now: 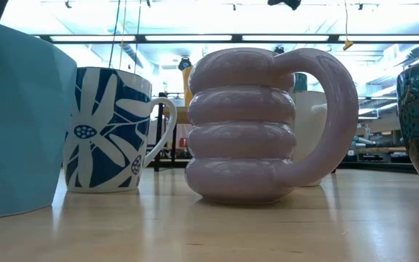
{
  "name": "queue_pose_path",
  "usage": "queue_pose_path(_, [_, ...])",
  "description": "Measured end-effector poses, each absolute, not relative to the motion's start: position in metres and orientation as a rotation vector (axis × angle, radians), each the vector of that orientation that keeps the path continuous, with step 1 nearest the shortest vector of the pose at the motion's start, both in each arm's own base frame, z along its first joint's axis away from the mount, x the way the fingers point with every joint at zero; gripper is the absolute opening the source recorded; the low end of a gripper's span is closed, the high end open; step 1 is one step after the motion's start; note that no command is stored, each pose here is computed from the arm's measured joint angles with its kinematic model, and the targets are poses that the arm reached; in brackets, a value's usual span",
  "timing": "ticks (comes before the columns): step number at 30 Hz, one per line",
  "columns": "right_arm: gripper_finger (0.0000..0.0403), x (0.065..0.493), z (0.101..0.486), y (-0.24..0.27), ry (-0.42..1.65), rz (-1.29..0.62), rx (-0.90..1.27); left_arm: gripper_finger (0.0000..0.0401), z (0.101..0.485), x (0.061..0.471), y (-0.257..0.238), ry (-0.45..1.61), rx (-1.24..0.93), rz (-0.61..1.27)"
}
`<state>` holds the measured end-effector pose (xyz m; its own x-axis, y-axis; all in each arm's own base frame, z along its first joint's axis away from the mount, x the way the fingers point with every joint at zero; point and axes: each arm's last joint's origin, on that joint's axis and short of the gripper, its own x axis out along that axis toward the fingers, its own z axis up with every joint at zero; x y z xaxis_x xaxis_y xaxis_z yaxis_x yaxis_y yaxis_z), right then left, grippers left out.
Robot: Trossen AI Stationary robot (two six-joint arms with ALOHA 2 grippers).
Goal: Place coffee mugs
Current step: Put the yellow mug on the shelf
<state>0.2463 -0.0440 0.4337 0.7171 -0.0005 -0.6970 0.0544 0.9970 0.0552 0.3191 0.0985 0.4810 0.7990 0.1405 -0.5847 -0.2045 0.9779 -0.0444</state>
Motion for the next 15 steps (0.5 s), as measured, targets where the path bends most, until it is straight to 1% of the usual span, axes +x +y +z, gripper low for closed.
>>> queue_pose_path(8, [0.0116,0.247,0.437,-0.045,0.730,0.030,0.043,0.0141,0.479,0.328,0.071,0.632,-0.083,0.164])
queue_pose_path(15, [0.0117,0.248,0.442,-0.045,0.666,0.076,0.023,0.0141,0.479,0.330,0.063,0.632,-0.106,0.168])
